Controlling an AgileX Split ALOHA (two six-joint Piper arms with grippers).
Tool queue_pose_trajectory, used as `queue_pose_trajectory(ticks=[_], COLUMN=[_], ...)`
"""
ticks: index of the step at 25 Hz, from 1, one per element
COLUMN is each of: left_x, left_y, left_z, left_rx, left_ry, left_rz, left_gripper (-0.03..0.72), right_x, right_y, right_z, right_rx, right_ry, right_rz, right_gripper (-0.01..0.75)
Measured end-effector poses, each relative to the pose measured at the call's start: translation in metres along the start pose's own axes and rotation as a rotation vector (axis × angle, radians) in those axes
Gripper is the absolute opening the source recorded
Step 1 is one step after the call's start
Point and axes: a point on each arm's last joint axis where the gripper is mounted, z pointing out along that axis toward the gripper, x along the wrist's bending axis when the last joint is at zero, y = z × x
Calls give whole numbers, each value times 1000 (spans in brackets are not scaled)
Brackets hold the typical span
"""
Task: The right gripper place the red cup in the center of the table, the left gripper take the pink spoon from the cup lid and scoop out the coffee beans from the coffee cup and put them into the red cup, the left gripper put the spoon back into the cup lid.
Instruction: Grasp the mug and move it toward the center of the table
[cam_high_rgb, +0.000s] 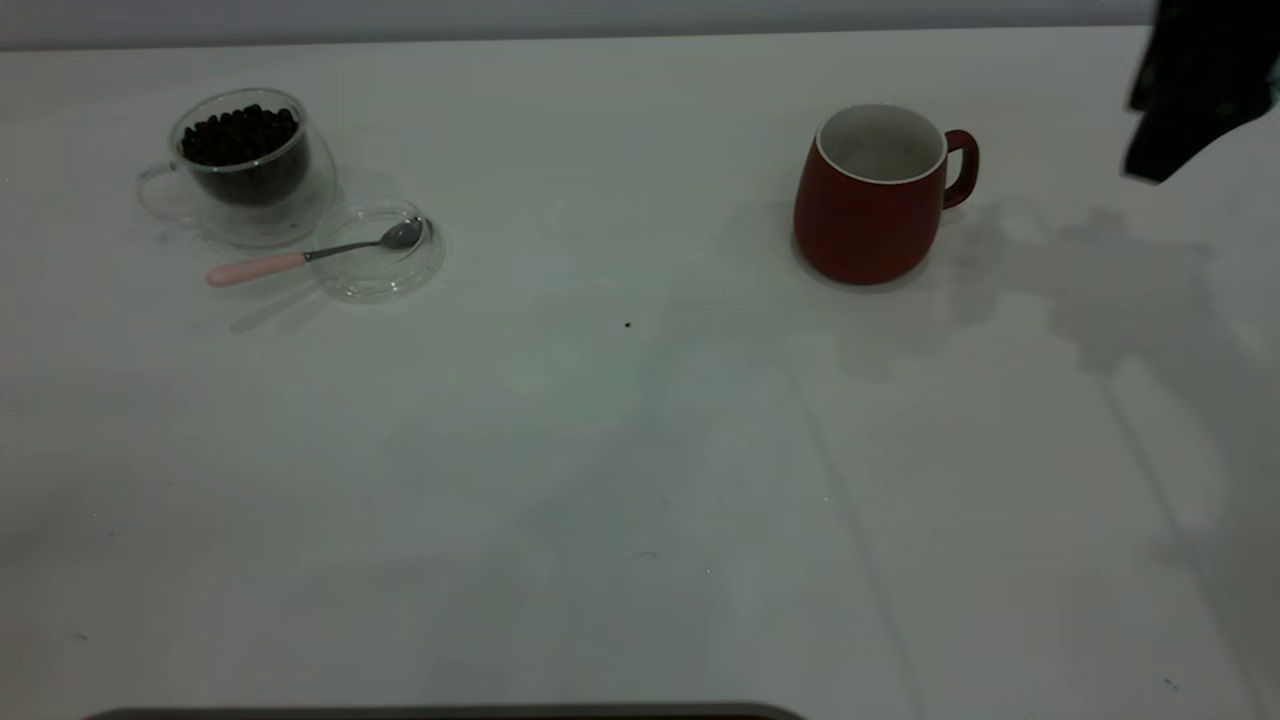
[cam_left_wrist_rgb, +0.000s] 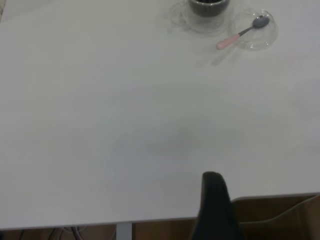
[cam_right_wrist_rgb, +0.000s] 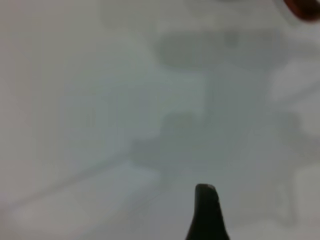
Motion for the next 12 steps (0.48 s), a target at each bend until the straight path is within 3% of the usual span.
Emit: queue_pose_trajectory(ticks=[5, 12], left_x=[0, 0], left_y=[0, 0], left_z=[0, 0], left_rx=[0, 0], left_ry=[0, 0], left_rz=[0, 0], left_gripper=[589, 589], right_x=[1, 5], right_y=[29, 57], right_z=[33, 60], right_rx=[2, -6], right_ry=[-91, -112], right_rz=[-145, -240], right_gripper=[584, 582])
